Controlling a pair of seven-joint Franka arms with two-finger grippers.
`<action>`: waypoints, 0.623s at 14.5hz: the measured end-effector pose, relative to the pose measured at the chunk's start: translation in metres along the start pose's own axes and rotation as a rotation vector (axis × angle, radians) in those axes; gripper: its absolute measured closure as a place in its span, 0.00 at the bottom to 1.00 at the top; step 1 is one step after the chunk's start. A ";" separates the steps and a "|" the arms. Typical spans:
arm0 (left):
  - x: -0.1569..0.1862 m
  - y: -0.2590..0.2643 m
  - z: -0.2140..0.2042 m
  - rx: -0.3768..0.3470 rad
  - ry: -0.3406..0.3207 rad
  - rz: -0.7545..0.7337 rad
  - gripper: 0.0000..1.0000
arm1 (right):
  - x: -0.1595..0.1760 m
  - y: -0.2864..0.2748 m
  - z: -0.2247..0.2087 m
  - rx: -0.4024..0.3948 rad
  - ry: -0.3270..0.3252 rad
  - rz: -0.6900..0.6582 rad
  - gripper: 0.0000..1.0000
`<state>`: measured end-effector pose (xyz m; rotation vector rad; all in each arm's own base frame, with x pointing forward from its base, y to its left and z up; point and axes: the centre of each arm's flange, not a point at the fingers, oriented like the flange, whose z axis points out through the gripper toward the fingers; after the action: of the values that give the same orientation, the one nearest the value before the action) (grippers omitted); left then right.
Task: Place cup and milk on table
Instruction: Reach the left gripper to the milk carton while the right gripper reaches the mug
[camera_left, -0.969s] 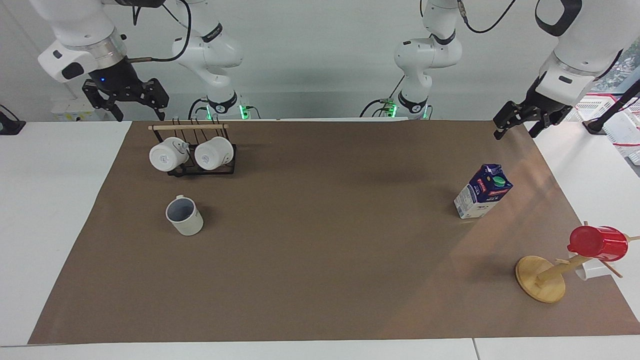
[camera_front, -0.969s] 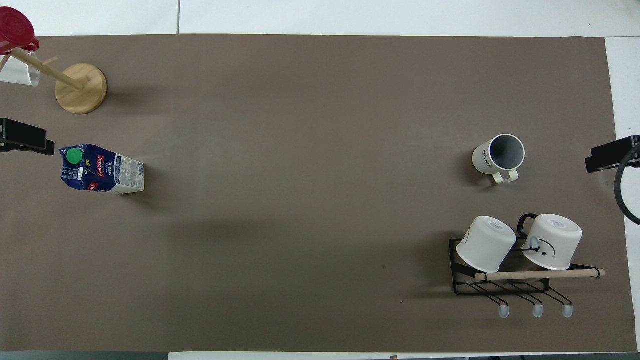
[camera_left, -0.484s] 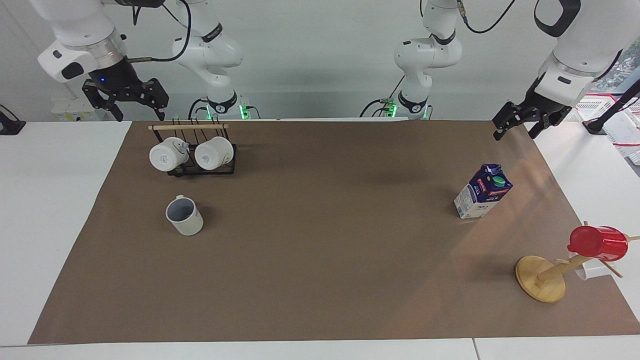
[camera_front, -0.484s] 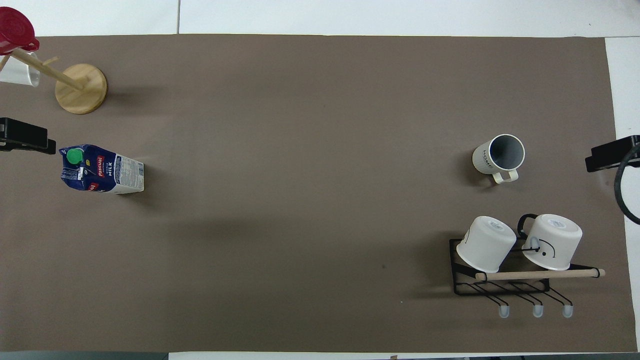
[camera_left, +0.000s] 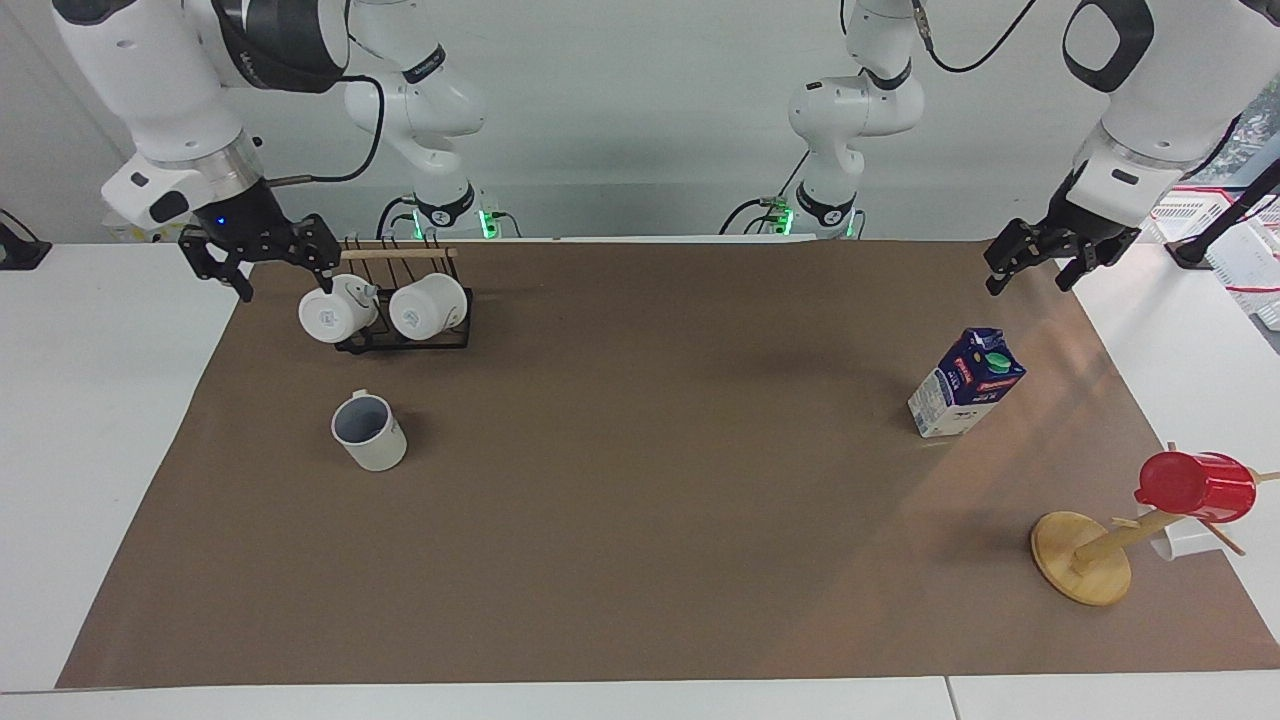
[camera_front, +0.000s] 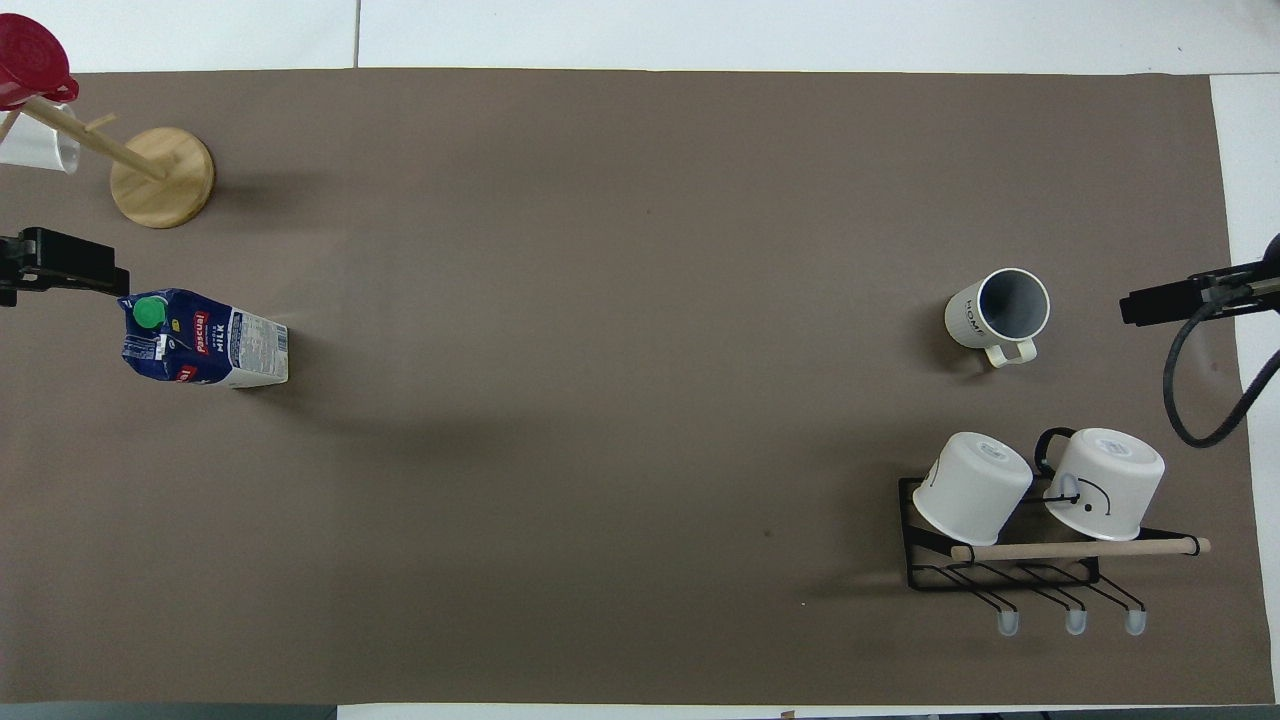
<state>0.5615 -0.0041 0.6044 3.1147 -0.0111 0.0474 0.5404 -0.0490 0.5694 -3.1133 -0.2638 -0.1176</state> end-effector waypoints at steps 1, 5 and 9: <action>0.002 -0.001 0.011 0.000 0.003 -0.002 0.00 | 0.001 0.006 0.015 0.007 0.007 -0.035 0.00; 0.006 -0.005 0.066 0.001 0.015 -0.008 0.00 | 0.026 0.029 0.091 0.024 0.046 -0.168 0.00; 0.006 -0.011 0.108 0.003 0.031 -0.019 0.00 | 0.039 0.037 0.170 0.013 0.052 -0.225 0.00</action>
<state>0.5713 0.0038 0.4961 3.1157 0.0199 0.0956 0.5974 -0.0757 0.4024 -3.0510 -0.6100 -0.1982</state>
